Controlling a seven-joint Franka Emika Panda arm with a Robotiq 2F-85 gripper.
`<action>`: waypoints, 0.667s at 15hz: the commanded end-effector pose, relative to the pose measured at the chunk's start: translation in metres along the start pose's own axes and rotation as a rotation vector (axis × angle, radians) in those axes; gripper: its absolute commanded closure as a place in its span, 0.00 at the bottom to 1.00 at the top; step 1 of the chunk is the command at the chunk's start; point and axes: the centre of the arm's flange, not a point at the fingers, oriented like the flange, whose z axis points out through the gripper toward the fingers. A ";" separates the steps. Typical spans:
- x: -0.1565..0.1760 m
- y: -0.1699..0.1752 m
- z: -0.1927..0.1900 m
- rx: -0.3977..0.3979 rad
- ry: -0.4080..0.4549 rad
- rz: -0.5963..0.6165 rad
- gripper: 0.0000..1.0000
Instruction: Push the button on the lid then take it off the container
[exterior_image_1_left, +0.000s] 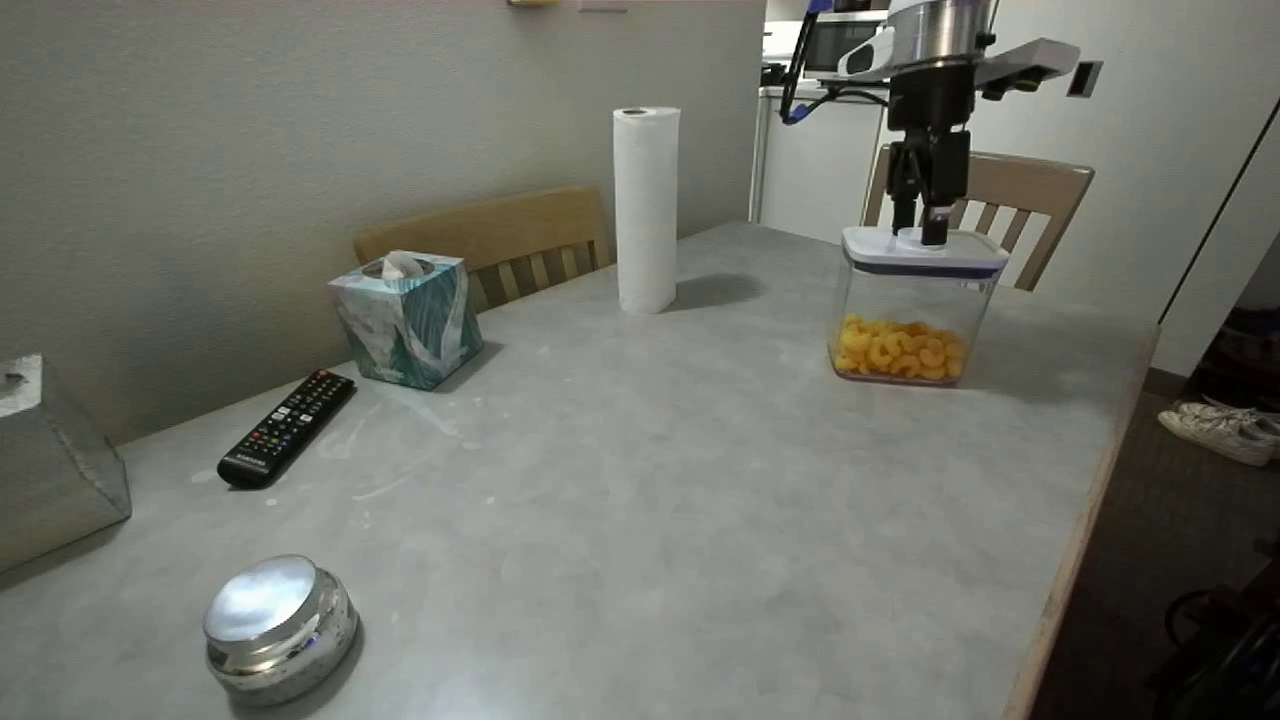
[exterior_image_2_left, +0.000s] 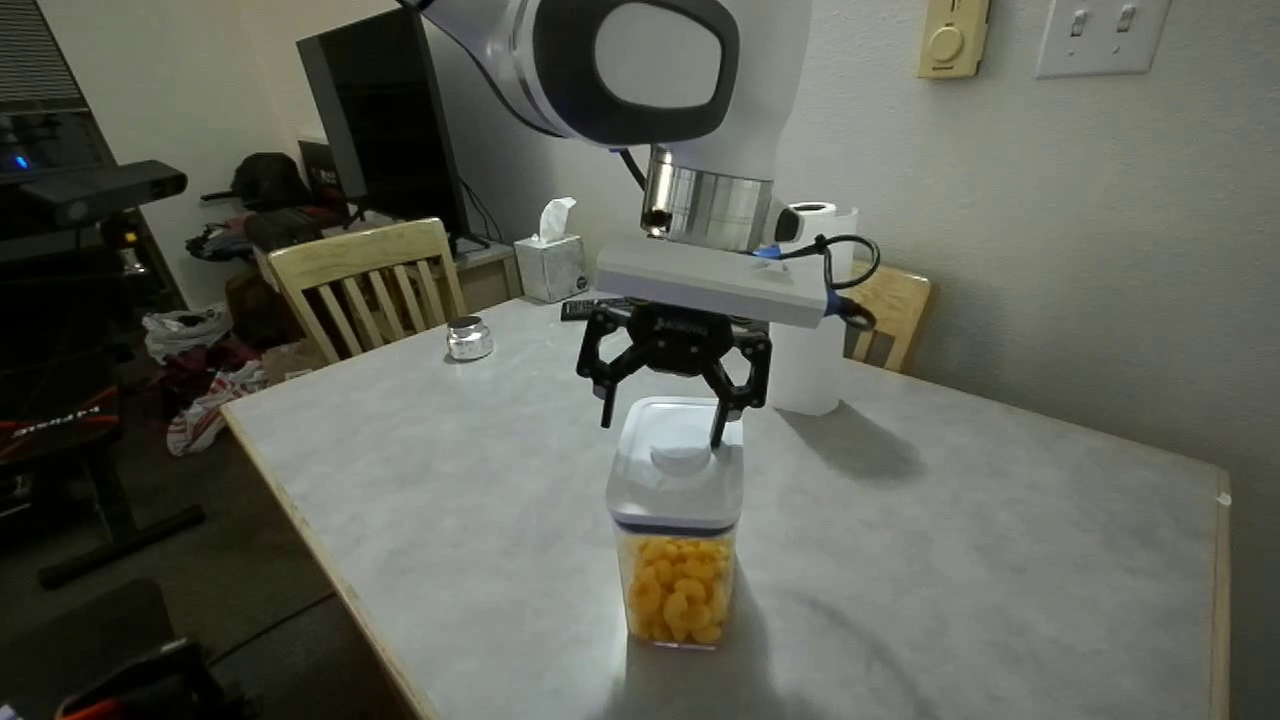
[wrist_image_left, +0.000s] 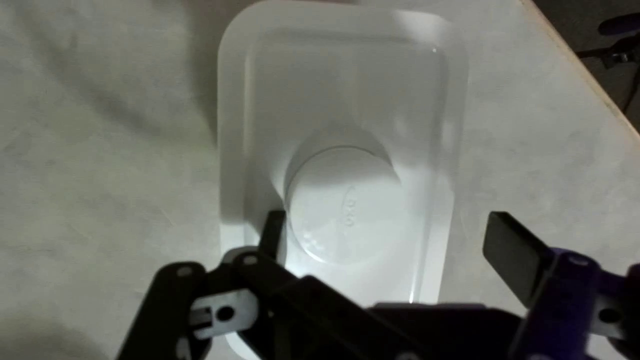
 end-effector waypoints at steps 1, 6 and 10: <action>-0.007 0.004 0.016 0.019 -0.046 0.029 0.04; -0.008 0.002 0.014 0.005 -0.050 0.049 0.39; -0.009 0.001 0.014 -0.018 -0.063 0.081 0.67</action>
